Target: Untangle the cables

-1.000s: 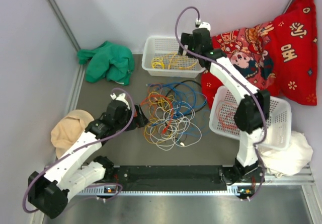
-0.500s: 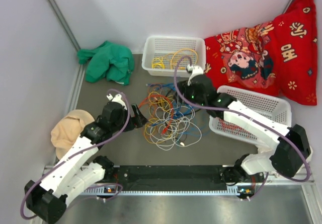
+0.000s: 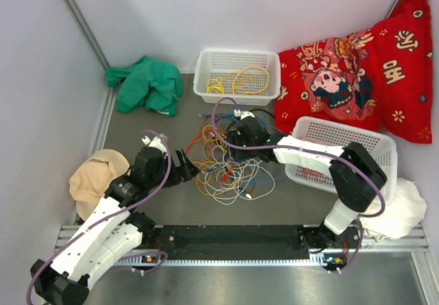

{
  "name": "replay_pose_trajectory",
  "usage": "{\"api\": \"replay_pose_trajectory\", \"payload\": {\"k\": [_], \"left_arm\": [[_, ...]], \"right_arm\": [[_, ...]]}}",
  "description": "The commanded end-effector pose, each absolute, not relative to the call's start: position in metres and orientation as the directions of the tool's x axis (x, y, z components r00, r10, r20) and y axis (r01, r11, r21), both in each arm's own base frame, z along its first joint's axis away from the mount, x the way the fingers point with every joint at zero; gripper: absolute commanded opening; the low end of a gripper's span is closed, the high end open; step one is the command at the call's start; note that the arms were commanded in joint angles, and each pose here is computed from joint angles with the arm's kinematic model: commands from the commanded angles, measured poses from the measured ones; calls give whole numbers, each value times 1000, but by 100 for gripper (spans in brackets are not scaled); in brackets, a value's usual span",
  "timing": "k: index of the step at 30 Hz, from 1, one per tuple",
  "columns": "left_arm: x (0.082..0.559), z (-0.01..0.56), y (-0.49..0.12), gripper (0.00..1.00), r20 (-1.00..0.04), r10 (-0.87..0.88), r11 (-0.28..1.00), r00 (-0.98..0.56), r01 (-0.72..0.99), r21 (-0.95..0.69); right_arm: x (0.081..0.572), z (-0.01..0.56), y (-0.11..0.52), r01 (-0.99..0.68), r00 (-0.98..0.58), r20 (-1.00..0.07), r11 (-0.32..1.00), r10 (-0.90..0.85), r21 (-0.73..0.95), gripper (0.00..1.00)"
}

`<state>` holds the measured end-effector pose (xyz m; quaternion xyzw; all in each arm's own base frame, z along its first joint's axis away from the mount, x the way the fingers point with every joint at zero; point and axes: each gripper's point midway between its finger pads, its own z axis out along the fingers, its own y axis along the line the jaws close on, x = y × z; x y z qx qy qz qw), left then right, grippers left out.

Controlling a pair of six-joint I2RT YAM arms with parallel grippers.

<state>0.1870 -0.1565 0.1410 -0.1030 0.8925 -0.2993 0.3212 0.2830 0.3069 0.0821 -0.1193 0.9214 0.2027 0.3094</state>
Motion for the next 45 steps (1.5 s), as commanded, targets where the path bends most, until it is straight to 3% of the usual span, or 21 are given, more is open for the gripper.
{"api": "replay_pose_trajectory", "payload": {"k": [1, 4, 5, 6, 7, 12, 18, 26, 30, 36, 45], "left_arm": [[181, 142, -154, 93, -501, -403, 783, -766, -5, -622], [180, 144, -155, 93, -500, -405, 780, -765, -3, -626], [180, 143, -155, 93, -500, -404, 781, -766, -3, -625], [181, 143, -155, 93, -500, -404, 782, -766, -5, -624], [181, 143, -154, 93, -502, -403, 783, -765, -4, -622], [183, 142, -153, 92, -506, -410, 786, -759, -13, -618], [196, 179, -150, 97, -565, -497, 739, -659, 20, -674], [207, 290, -163, 99, -615, -658, 529, -434, 315, -788], [207, 326, -175, 99, -584, -692, 432, -424, 405, -806], [218, 322, -204, 99, -474, -688, 305, -550, 374, -876], [221, 281, -233, 99, -367, -589, 271, -720, 253, -929]], "right_arm": [[305, 88, 333, -348, -757, -651, 882, -64, 318, 63], [309, 87, 334, -341, -754, -655, 884, -54, 320, 40], [309, 90, 334, -339, -747, -663, 884, -44, 323, 17], [310, 95, 335, -342, -735, -677, 882, -37, 324, 6], [308, 109, 332, -344, -714, -700, 881, -20, 326, 0], [288, 195, 321, -399, -542, -840, 867, 41, 300, 0], [222, 271, 315, -546, -412, -908, 819, -77, 178, 0], [180, 246, 286, -530, -488, -865, 827, -114, 190, 0], [172, 233, 284, -526, -515, -849, 824, -113, 210, 0], [169, 234, 293, -543, -508, -853, 813, -120, 209, 0], [169, 239, 295, -551, -489, -863, 812, -129, 192, 0]]}}
